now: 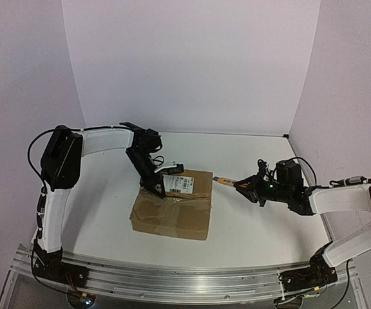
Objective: Unpack the express box
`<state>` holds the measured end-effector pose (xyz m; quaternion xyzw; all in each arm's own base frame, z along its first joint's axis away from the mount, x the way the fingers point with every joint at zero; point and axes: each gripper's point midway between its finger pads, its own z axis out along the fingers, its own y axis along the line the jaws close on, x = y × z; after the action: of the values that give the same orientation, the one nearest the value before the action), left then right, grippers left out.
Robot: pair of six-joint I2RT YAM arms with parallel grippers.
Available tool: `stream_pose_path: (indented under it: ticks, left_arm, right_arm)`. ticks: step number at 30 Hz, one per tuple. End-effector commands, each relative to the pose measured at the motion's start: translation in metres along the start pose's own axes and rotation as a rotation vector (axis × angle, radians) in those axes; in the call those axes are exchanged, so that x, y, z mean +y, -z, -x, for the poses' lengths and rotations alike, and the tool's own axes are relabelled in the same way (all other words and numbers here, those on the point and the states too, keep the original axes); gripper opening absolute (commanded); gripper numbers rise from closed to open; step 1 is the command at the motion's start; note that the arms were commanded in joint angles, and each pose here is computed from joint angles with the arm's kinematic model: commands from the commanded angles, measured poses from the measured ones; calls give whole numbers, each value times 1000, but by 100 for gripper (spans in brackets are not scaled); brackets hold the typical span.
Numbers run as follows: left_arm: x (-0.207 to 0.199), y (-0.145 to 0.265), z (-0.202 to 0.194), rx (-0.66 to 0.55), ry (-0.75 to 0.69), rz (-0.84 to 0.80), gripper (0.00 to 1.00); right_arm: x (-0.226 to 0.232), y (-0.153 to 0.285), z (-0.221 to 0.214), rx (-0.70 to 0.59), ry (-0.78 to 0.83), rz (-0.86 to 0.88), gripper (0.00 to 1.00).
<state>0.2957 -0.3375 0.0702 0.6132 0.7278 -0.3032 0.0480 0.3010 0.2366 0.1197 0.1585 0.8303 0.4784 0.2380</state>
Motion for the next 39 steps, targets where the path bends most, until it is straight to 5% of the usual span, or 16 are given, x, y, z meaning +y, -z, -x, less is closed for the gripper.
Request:
stream_pose_path:
  ticks: [1, 6, 13, 18, 23, 28, 34, 39]
  left_arm:
    - [40, 12, 6, -43, 83, 169, 0]
    - [67, 24, 2, -107, 268, 237, 0]
    - [69, 36, -1, -182, 345, 296, 0]
    - [42, 30, 9, -180, 199, 204, 2]
    - [33, 74, 37, -201, -219, 362, 64]
    - [-12, 107, 51, -217, -545, 374, 96]
    - [-78, 58, -27, -58, -855, 353, 100]
    - [-65, 39, -30, -20, -883, 516, 100]
  right_arm:
    - [15, -4, -29, 130, 14, 86, 0]
    - [3, -3, -60, 209, -7, 67, 0]
    - [4, 0, -87, 256, 9, 65, 0]
    - [1, -12, -76, 200, 23, 29, 0]
    - [2, -31, -52, 126, 20, -28, 0]
    - [10, -36, -36, 76, 57, -64, 0]
    - [22, -48, -35, 115, 105, -55, 0]
    - [22, -53, -36, 132, 111, -54, 0]
